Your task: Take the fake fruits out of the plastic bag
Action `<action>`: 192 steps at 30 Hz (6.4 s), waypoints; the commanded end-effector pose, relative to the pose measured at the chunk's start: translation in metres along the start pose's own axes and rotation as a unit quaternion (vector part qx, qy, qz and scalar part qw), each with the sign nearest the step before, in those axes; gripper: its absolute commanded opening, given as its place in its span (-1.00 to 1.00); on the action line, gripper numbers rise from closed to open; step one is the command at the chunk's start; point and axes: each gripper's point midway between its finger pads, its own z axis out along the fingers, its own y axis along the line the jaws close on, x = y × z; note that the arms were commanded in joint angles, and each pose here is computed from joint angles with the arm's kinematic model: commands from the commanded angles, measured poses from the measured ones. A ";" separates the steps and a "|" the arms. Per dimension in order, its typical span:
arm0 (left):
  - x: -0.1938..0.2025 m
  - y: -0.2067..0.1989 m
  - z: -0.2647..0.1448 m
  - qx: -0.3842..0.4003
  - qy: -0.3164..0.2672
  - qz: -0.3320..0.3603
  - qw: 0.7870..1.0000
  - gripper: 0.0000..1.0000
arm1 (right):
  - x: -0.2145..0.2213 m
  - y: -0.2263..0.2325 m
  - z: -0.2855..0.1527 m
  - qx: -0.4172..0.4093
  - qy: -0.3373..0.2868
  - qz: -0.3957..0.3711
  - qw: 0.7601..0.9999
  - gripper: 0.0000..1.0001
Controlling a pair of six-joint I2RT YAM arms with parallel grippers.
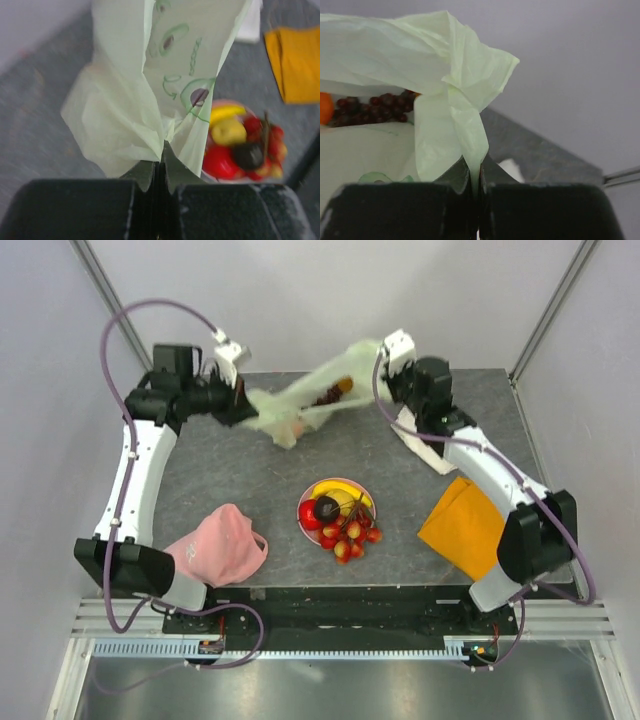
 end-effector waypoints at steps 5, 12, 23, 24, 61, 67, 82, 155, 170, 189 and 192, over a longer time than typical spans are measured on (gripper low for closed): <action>0.168 -0.054 -0.019 0.070 0.234 -0.099 0.965 -0.97 | 0.148 0.083 -0.106 -0.152 0.240 0.067 0.956 -0.34; 0.158 -0.069 -0.002 0.100 0.234 -0.115 0.960 -0.97 | 0.047 0.086 -0.117 -0.255 0.147 0.064 0.953 0.91; 0.108 -0.071 0.010 0.099 0.181 -0.116 0.972 -0.97 | -0.017 0.172 -0.148 -0.475 0.058 0.054 0.876 0.48; 0.102 -0.071 0.009 0.098 0.175 -0.116 0.973 -0.97 | -0.018 0.176 -0.147 -0.485 0.061 0.049 0.871 0.30; 0.105 -0.097 0.019 0.182 0.166 -0.143 0.958 -0.97 | 0.160 0.142 0.093 -0.110 0.189 -0.045 0.975 0.10; 0.117 -0.100 0.027 0.184 0.186 -0.125 0.957 -0.97 | 0.180 0.144 0.110 -0.090 0.195 -0.028 0.976 0.39; 0.100 -0.091 0.013 0.111 0.186 -0.063 0.974 -0.97 | 0.098 0.232 -0.003 -0.365 0.187 0.078 0.909 0.43; 0.195 0.172 0.095 -0.086 0.139 -0.515 0.842 0.17 | 0.097 0.309 0.034 -0.421 0.230 0.279 0.832 0.69; 0.195 0.148 0.184 0.016 0.140 -0.552 0.822 0.26 | 0.111 0.319 0.062 -0.385 0.233 0.305 0.840 0.96; 0.206 0.114 0.173 0.075 0.161 -0.583 0.793 -0.61 | 0.147 0.352 0.057 -0.358 0.283 0.285 0.843 0.96; 0.212 0.111 0.172 0.077 0.166 -0.588 0.788 -0.80 | 0.146 0.357 0.056 -0.372 0.279 0.293 0.836 0.96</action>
